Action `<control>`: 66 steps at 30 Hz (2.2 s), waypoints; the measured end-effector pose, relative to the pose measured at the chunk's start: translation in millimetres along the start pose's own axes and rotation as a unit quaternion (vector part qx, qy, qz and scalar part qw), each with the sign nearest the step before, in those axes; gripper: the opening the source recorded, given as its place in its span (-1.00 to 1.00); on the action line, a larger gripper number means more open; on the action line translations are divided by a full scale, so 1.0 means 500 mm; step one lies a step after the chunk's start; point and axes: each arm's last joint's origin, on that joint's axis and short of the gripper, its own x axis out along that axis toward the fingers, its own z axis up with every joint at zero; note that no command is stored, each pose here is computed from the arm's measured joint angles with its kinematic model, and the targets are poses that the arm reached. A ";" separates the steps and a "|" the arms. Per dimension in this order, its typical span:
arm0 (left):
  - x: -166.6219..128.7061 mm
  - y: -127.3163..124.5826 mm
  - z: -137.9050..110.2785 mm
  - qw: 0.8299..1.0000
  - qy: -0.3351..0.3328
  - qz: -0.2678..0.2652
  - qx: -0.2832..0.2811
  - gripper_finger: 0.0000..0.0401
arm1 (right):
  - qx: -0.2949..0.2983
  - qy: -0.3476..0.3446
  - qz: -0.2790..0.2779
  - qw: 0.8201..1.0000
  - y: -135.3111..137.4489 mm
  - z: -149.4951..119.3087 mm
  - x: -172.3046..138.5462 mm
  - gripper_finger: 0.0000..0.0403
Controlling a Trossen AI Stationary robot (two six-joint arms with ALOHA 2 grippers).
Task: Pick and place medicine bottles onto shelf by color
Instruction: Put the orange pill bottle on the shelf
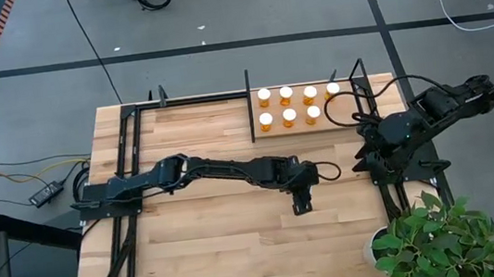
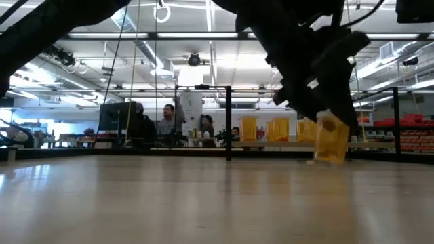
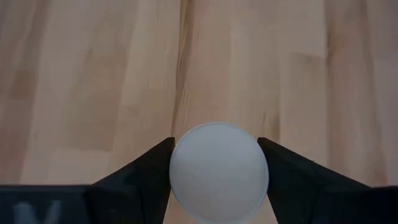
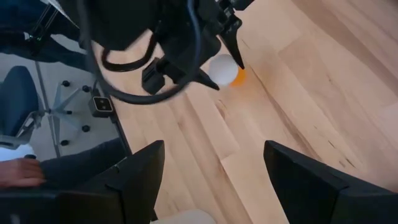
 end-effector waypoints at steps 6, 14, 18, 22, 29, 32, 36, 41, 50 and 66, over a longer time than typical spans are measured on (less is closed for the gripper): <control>0.002 0.000 -0.001 1.000 0.000 0.000 -0.006 0.17 | 0.006 0.002 0.001 1.000 0.001 0.000 0.001 0.40; 0.002 -0.002 -0.001 1.000 0.001 0.000 -0.005 0.14 | 0.020 0.003 0.001 1.000 0.001 0.000 0.001 0.40; 0.002 -0.004 -0.002 1.000 0.001 -0.001 -0.004 0.12 | 0.022 0.006 0.003 1.000 0.001 0.000 0.001 0.40; 0.002 -0.003 -0.002 1.000 0.001 0.000 -0.004 0.15 | 0.022 0.008 0.004 1.000 0.001 -0.001 0.001 0.40; 0.001 -0.005 -0.002 1.000 0.001 -0.001 -0.004 0.25 | 0.032 0.012 0.006 0.999 0.002 -0.001 0.001 0.40; 0.004 -0.004 -0.003 1.000 0.001 -0.001 -0.004 0.28 | 0.033 0.014 0.008 0.999 0.002 -0.001 0.001 0.40; 0.016 -0.003 -0.013 1.000 0.017 0.003 -0.009 0.31 | 0.033 0.019 0.011 0.999 0.002 -0.002 0.001 0.40; 0.008 -0.003 -0.014 1.000 0.024 0.009 -0.015 0.31 | 0.032 0.021 0.012 0.999 0.002 -0.002 0.001 0.40; -0.053 0.002 -0.002 0.999 0.038 0.031 -0.012 0.36 | 0.028 0.012 0.006 1.000 0.002 -0.001 0.002 0.40; -0.172 -0.012 -0.042 0.978 0.188 0.059 0.060 0.22 | -0.089 0.056 -0.097 0.990 0.064 0.035 0.135 0.40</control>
